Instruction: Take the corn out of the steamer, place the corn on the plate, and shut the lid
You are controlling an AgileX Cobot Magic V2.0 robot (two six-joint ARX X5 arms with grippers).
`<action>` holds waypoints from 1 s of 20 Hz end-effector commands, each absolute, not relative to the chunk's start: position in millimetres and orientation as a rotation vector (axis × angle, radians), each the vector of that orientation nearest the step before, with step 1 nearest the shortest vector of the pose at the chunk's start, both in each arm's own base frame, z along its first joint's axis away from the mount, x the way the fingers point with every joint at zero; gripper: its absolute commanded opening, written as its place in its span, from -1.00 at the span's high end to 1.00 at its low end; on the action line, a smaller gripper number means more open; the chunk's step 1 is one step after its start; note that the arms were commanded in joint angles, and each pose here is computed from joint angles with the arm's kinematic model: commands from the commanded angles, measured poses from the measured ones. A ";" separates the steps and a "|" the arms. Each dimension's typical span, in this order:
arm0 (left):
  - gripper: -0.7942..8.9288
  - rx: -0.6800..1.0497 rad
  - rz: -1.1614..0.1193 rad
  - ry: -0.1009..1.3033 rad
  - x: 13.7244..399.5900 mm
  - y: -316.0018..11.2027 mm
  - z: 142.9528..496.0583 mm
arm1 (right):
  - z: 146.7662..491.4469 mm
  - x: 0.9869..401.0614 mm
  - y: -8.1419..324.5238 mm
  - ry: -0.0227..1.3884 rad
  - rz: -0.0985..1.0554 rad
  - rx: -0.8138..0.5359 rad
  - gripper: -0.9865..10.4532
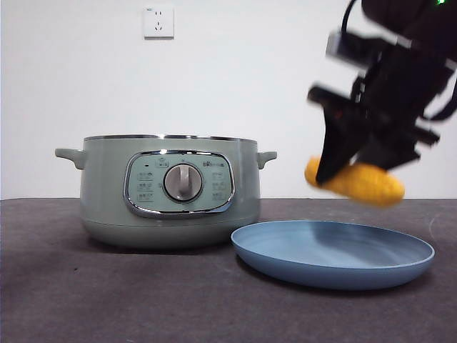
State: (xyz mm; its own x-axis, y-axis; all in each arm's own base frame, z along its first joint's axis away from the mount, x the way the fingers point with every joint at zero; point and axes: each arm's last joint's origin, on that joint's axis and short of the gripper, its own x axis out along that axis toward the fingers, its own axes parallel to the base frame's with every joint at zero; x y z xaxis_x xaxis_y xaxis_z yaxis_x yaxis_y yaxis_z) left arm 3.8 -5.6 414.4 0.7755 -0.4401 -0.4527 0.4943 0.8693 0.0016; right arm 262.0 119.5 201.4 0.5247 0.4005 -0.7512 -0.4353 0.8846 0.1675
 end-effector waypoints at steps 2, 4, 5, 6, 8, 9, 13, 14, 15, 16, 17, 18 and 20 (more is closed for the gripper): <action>0.85 0.122 -0.515 0.390 1.3 -4.8 420.3 | 171.6 271.3 125.1 0.961 0.512 -0.028 0.85; 0.85 0.119 -0.514 0.391 1.3 -4.8 420.3 | 157.1 274.9 129.5 0.995 0.515 -0.037 0.85; 0.85 0.119 -0.513 0.391 1.3 -4.8 420.3 | 151.8 275.6 131.6 1.009 0.518 -0.042 0.85; 0.85 0.119 -0.513 0.391 1.3 -4.8 420.3 | 148.2 275.8 133.3 1.018 0.521 -0.045 0.85; 0.85 0.119 -0.512 0.391 1.3 -4.8 420.3 | 144.7 276.7 134.5 1.023 0.521 -0.048 0.85; 0.85 0.119 -0.512 0.391 1.3 -4.7 420.3 | 144.1 276.8 134.4 1.024 0.518 -0.049 0.85; 0.85 0.114 -0.512 0.352 2.8 -5.3 423.8 | 143.4 275.8 133.9 1.039 0.516 -0.049 0.50; 0.85 0.111 -0.512 0.326 3.7 -5.7 426.2 | 143.7 275.7 134.0 1.040 0.516 -0.044 0.28; 0.85 0.109 -0.511 0.308 5.7 -6.4 428.3 | 143.9 275.7 134.0 1.039 0.515 -0.041 0.08; 0.85 0.105 -0.511 0.294 9.0 -7.7 430.5 | 144.7 275.6 133.9 1.036 0.515 -0.041 -0.09; 0.85 0.105 -0.511 0.289 12.9 -9.2 432.0 | 146.4 275.4 133.8 1.031 0.516 -0.041 -0.13; 0.85 0.106 -0.511 0.294 19.3 -11.7 433.4 | 149.2 275.0 133.6 1.021 0.518 -0.039 -0.13; 0.85 0.108 -0.515 0.315 35.6 -18.0 435.5 | 160.1 272.8 132.6 0.987 0.523 -0.034 -0.13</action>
